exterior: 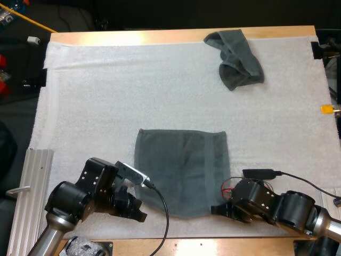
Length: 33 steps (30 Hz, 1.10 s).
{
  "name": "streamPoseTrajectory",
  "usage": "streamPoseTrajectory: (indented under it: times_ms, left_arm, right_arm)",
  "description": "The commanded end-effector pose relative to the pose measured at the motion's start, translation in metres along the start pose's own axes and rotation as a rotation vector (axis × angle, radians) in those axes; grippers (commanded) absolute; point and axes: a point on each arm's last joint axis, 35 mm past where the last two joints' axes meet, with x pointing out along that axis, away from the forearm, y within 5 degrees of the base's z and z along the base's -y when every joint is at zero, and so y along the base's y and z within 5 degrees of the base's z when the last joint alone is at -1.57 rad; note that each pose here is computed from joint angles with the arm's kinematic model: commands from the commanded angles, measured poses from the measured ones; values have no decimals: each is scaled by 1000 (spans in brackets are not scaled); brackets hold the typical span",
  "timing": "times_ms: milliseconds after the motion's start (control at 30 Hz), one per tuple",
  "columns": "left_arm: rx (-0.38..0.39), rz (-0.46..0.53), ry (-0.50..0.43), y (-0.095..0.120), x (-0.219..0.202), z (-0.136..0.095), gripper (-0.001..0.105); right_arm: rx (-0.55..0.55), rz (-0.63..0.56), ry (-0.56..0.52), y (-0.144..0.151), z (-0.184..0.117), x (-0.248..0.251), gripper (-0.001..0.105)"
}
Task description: Pick towel from pile, fold and stack
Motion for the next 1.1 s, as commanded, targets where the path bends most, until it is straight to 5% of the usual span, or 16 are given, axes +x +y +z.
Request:
streamPoseTrajectory:
  times_ms: [0, 233, 567, 1067]
  left_arm:
    - [13, -7, -18, 0, 3, 6, 0]
    - [-79, 15, -57, 24, 32, 45, 0]
    - [-239, -30, -82, 78, 72, 81, 0]
    - [-236, -22, -182, 87, 71, 105, 0]
  right_arm:
    - [31, -18, -40, -1, 4, -3, 0]
    - [217, -57, -75, -23, 29, 9, 0]
    - [460, 79, -114, -72, 82, 49, 0]
    - [524, 134, -139, -87, 99, 82, 0]
